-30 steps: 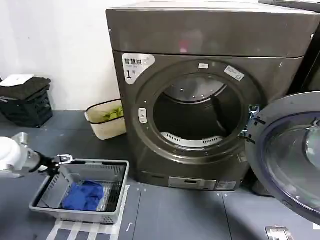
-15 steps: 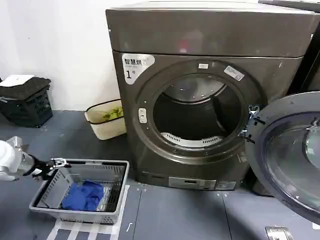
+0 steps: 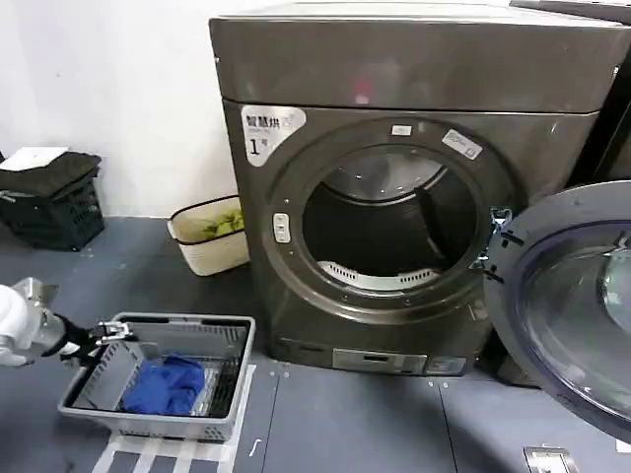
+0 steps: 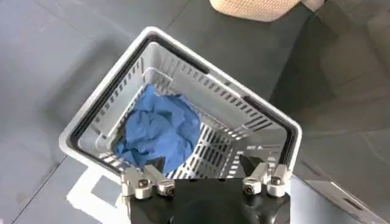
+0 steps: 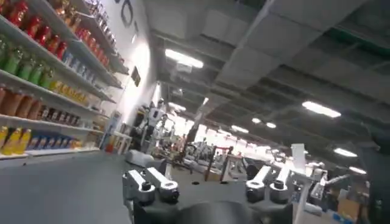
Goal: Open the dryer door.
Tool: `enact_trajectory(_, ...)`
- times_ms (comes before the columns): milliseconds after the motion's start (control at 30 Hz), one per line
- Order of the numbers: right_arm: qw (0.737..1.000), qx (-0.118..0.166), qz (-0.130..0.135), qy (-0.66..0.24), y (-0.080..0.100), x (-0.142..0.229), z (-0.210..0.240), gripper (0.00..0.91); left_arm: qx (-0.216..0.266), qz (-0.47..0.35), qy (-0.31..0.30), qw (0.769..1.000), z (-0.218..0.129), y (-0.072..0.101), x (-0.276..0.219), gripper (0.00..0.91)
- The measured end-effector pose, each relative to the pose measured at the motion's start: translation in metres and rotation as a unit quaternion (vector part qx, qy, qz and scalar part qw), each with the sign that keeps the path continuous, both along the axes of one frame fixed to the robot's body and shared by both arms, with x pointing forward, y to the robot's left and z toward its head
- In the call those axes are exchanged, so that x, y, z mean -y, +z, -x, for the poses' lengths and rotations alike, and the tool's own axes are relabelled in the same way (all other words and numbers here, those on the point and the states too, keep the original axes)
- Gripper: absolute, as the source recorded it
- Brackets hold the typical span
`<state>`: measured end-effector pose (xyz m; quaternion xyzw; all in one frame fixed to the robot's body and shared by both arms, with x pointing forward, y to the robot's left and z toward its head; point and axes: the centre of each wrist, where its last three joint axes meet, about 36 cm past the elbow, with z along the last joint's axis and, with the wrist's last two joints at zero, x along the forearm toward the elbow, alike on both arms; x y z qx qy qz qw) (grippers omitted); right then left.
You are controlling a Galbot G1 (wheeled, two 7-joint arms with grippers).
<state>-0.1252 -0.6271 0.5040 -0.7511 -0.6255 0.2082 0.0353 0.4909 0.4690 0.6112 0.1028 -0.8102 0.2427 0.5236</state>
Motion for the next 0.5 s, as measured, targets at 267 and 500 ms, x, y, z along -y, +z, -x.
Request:
enact_trajectory(267,1.000,-0.010,-0.001,0.001,-0.006,0.003,0.013,0.907,0.001,-0.003,0.002,1.000,-0.001,-0.004,-0.001,0.907)
enact_trajectory(500,1.000,-0.020,0.002,-0.009,-0.004,0.011,0.031,0.907,-0.001,-0.002,0.001,1.000,-0.001,-0.007,0.000,0.907)
